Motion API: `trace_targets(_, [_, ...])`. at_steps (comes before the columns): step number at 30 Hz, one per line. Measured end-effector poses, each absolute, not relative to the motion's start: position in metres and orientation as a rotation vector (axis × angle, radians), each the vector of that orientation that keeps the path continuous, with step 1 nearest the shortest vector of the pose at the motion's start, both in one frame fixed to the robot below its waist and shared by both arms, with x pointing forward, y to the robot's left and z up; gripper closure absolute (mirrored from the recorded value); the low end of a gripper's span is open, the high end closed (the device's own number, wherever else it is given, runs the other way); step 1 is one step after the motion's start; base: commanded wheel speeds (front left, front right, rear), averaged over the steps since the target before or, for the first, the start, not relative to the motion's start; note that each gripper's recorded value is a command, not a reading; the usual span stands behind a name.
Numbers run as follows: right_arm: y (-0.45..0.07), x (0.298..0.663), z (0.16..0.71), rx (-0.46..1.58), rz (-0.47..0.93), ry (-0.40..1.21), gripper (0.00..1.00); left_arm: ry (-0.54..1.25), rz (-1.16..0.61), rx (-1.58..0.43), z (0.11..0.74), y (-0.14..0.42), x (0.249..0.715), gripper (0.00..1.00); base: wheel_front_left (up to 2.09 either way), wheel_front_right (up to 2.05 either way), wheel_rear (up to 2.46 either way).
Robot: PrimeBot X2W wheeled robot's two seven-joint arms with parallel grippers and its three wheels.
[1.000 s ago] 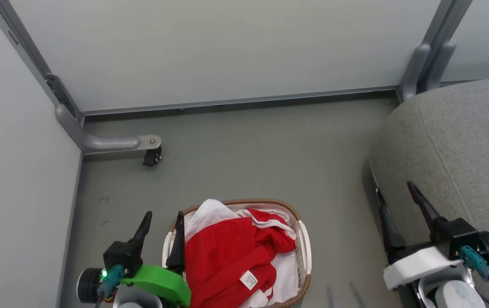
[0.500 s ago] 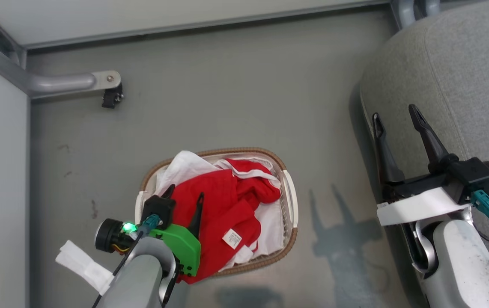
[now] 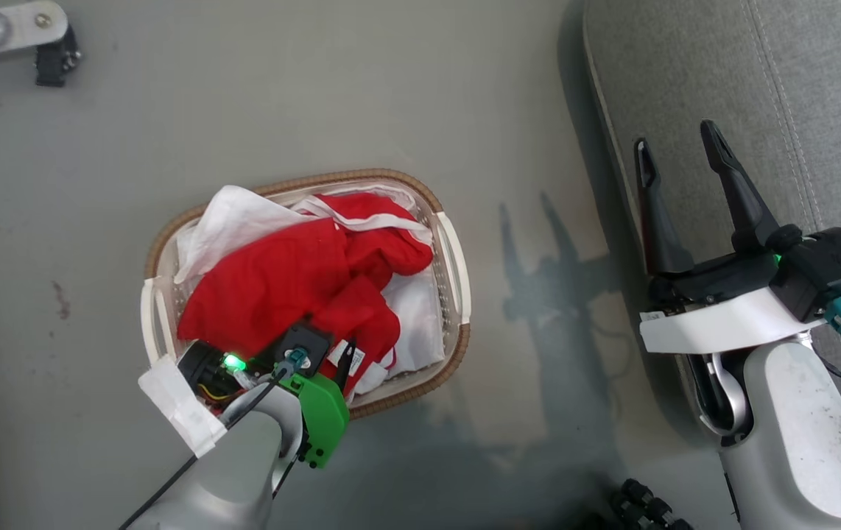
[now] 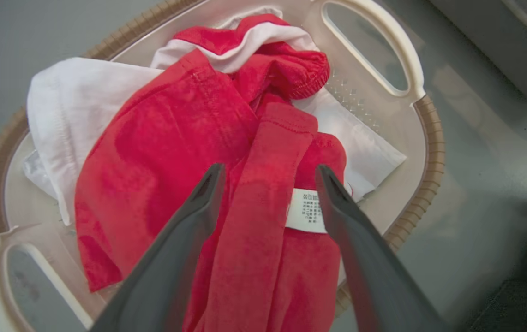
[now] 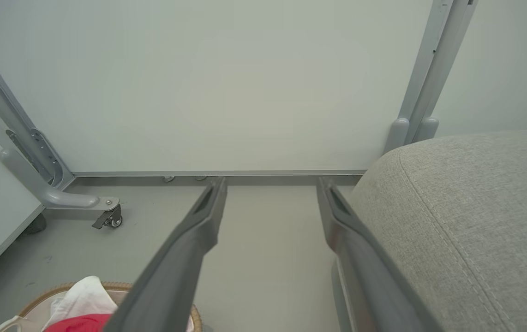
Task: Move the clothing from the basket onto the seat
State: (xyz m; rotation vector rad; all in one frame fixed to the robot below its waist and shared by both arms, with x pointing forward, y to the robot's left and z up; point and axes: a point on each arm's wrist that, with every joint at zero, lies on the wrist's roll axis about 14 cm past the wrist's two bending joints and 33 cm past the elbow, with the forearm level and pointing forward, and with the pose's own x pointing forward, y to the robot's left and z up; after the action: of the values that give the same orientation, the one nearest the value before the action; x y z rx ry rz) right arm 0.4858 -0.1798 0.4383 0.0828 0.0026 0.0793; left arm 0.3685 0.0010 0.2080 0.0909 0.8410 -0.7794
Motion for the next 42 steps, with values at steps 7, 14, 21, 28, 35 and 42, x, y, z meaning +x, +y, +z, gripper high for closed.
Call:
trace_targets(7, [-0.189,0.485,0.408,0.086,0.055,0.075,0.0,0.941,-0.845,0.118,0.171,-0.009,0.359,0.0,0.0,0.0,0.0])
trace_targets(14, [-0.2,0.485,0.392,0.079,0.028,0.111,0.0,0.971,-0.789,0.152,0.146,-0.004,0.372,0.0,0.0,0.0,0.0])
trace_targets(21, [-0.201,0.484,0.381,0.083,0.026,0.137,0.0,1.034,-0.757,0.167,0.129,0.007,0.367,0.0,0.0,0.0,0.0])
trace_targets(28, [-0.199,0.485,0.382,0.089,0.03,0.137,0.0,1.049,-0.742,0.129,0.13,0.006,0.364,1.0,0.0,0.0,0.0])
trace_targets(35, [-0.199,0.481,0.391,0.073,0.029,0.127,0.0,1.026,-0.742,0.079,0.149,0.004,0.351,1.0,0.0,0.0,0.0])
trace_targets(42, [-0.202,0.471,0.411,0.032,0.022,0.1,0.0,0.898,-0.693,-0.022,0.194,-0.005,0.366,1.0,0.0,0.0,0.0])
